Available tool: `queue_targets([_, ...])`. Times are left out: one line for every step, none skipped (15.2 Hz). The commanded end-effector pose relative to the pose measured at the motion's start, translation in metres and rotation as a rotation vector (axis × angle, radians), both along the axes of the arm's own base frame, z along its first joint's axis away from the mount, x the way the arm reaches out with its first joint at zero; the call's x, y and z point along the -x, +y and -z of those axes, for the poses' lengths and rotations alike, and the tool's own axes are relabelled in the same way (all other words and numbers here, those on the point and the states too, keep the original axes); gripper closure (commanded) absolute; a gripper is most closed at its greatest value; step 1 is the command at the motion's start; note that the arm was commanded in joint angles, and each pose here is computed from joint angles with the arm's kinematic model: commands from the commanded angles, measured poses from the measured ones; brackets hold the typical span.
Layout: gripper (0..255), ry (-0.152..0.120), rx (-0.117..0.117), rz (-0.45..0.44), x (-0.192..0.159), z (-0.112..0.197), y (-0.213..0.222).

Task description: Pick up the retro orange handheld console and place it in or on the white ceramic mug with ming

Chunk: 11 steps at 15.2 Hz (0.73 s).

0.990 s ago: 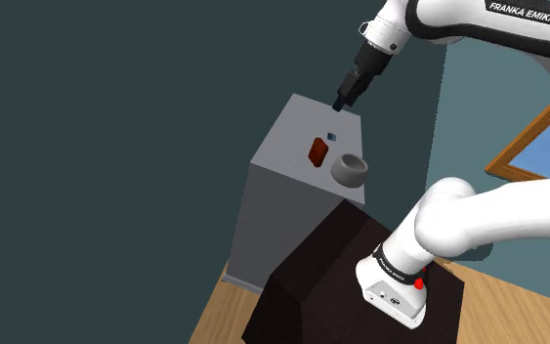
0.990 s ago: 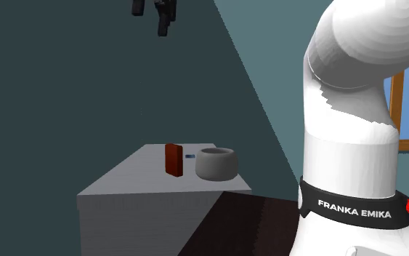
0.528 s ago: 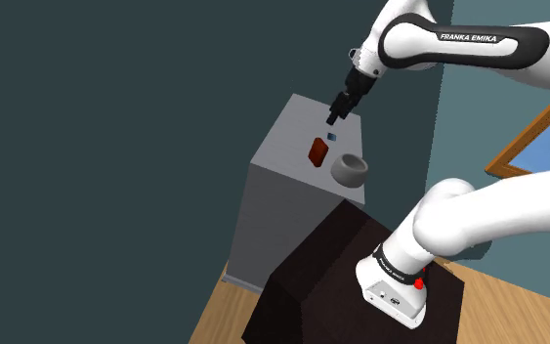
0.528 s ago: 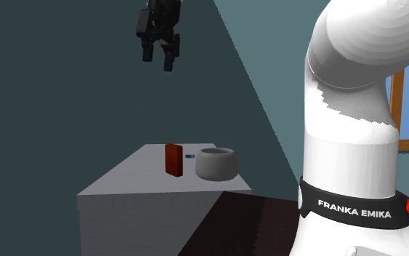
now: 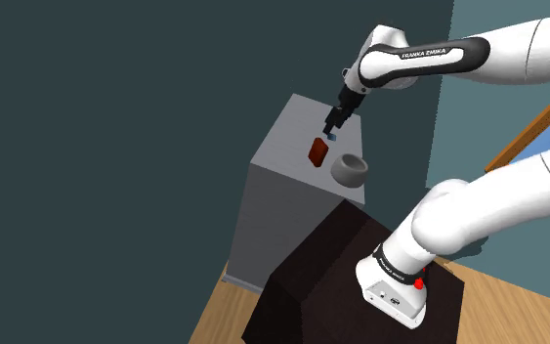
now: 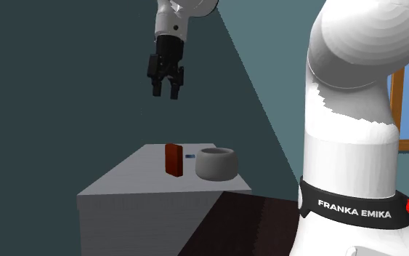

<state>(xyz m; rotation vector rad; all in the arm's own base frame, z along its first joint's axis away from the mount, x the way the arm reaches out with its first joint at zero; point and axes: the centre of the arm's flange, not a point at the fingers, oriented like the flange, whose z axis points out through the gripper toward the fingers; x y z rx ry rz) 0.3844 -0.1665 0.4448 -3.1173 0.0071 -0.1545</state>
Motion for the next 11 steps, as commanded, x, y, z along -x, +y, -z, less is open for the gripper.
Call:
queue_targets([0, 0.003, 0.006, 0.006, -0.004, 0.019, -0.017])
queue_targets([0, 0.005, 0.009, 0.009, -0.007, 0.028, -0.025])
queue_targets([0, 0.007, 0.011, 0.012, -0.009, 0.037, -0.034])
queue_targets([0, 0.009, 0.014, 0.015, -0.012, 0.046, -0.043])
queue_targets([0, 0.011, 0.016, 0.019, -0.015, 0.055, -0.052])
queue_targets([0, 0.013, 0.019, 0.022, -0.018, 0.064, -0.061])
queue_targets([0, 0.015, 0.022, 0.025, -0.02, 0.073, -0.069])
queue_targets([0, 0.017, 0.024, 0.028, -0.023, 0.082, -0.078])
queue_targets([0, 0.019, 0.027, 0.031, -0.025, 0.091, -0.087])
queue_targets([0, 0.021, 0.029, 0.035, -0.028, 0.1, -0.096])
queue_targets([0, 0.023, 0.032, 0.038, -0.03, 0.109, -0.105])
